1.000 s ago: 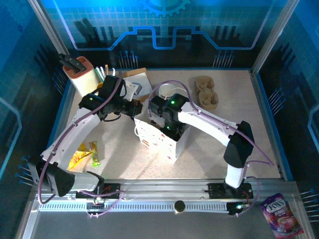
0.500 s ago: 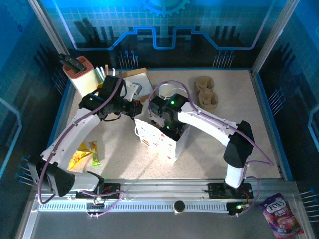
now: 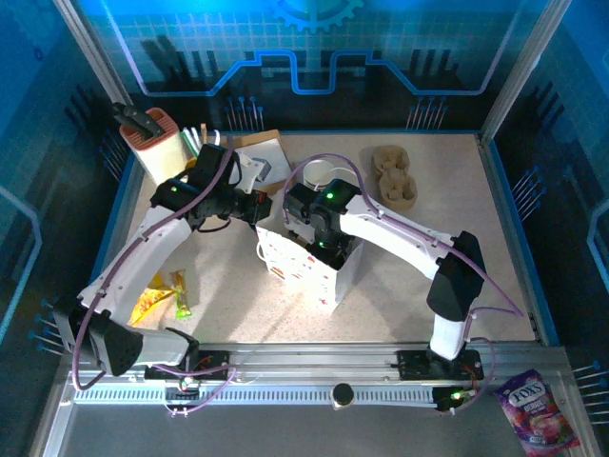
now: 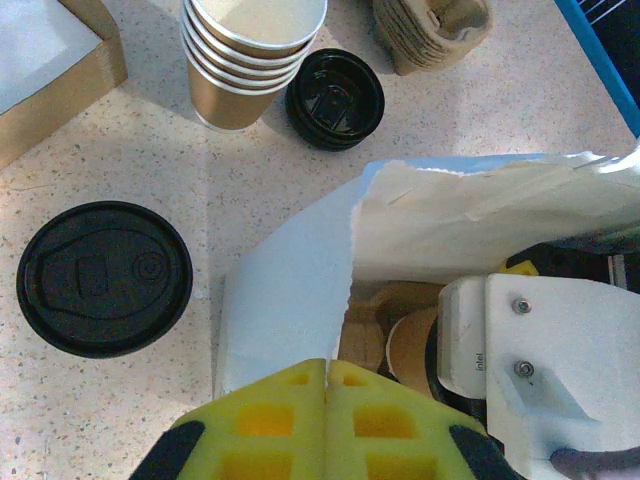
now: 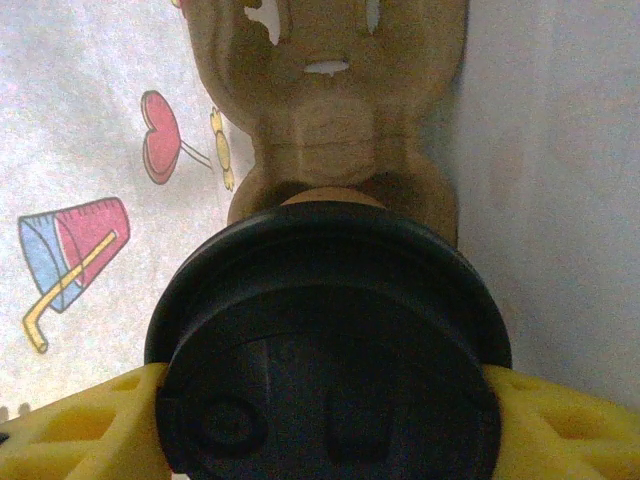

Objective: Pack the takeout coffee

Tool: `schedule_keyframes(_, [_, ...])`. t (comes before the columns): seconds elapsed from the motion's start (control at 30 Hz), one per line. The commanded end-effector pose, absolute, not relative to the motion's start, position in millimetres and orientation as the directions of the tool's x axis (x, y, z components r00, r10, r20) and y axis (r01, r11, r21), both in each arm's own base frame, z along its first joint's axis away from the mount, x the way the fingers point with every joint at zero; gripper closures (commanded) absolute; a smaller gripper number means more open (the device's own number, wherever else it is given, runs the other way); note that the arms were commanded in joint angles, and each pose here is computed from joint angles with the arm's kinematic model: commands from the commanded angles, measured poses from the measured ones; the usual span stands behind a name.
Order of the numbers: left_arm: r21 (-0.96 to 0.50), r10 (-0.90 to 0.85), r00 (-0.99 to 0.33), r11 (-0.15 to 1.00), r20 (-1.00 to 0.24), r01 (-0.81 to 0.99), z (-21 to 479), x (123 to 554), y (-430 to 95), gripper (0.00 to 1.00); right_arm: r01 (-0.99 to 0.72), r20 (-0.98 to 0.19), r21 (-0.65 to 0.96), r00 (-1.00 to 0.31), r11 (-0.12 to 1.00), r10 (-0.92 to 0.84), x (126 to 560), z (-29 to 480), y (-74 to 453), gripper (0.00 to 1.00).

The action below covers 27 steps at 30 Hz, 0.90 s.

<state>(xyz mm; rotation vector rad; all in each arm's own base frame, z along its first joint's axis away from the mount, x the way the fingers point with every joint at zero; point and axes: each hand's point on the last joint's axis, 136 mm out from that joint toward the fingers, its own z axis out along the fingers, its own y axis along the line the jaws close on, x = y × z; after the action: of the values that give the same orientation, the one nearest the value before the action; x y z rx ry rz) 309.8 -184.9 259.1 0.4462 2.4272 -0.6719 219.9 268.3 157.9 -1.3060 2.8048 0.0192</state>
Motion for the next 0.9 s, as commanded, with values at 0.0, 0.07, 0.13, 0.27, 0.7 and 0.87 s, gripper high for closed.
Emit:
schedule_keyframes(0.0, [-0.363, 0.179, -0.772, 0.803, -0.610, 0.473, 256.9, 305.5, -187.9, 1.00, -0.769, -0.022, -0.027, -0.638, 0.638, -0.770, 219.8, 160.6, 262.6, 0.61])
schedule_keyframes(0.07, [-0.363, 0.180, -0.772, 0.803, -0.609, 0.473, 256.7, 305.5, -188.1, 1.00, -0.771, -0.018, -0.027, -0.636, 0.636, -0.771, 219.2, 160.5, 262.2, 0.61])
schedule_keyframes(0.13, [-0.363, 0.180, -0.772, 0.802, -0.610, 0.474, 256.9, 305.7, -188.2, 1.00, -0.771, -0.019, -0.029, -0.636, 0.636, -0.772, 219.3, 161.5, 262.6, 0.61])
schedule_keyframes(0.27, [-0.363, 0.180, -0.773, 0.803, -0.609, 0.473, 256.9, 305.7, -187.9, 1.00, -0.772, -0.014, -0.031, -0.635, 0.635, -0.772, 219.5, 159.8, 262.5, 0.61])
schedule_keyframes(0.7, [-0.364, 0.179, -0.773, 0.803, -0.609, 0.472, 256.6, 305.3, -187.9, 1.00, -0.771, -0.010, -0.027, -0.636, 0.636, -0.771, 220.2, 154.9, 263.5, 0.61])
schedule_keyframes(0.87, [-0.364, 0.180, -0.773, 0.803, -0.608, 0.472, 256.3, 305.4, -187.9, 1.00, -0.771, -0.010, -0.025, -0.636, 0.636, -0.771, 220.0, 154.3, 263.9, 0.61])
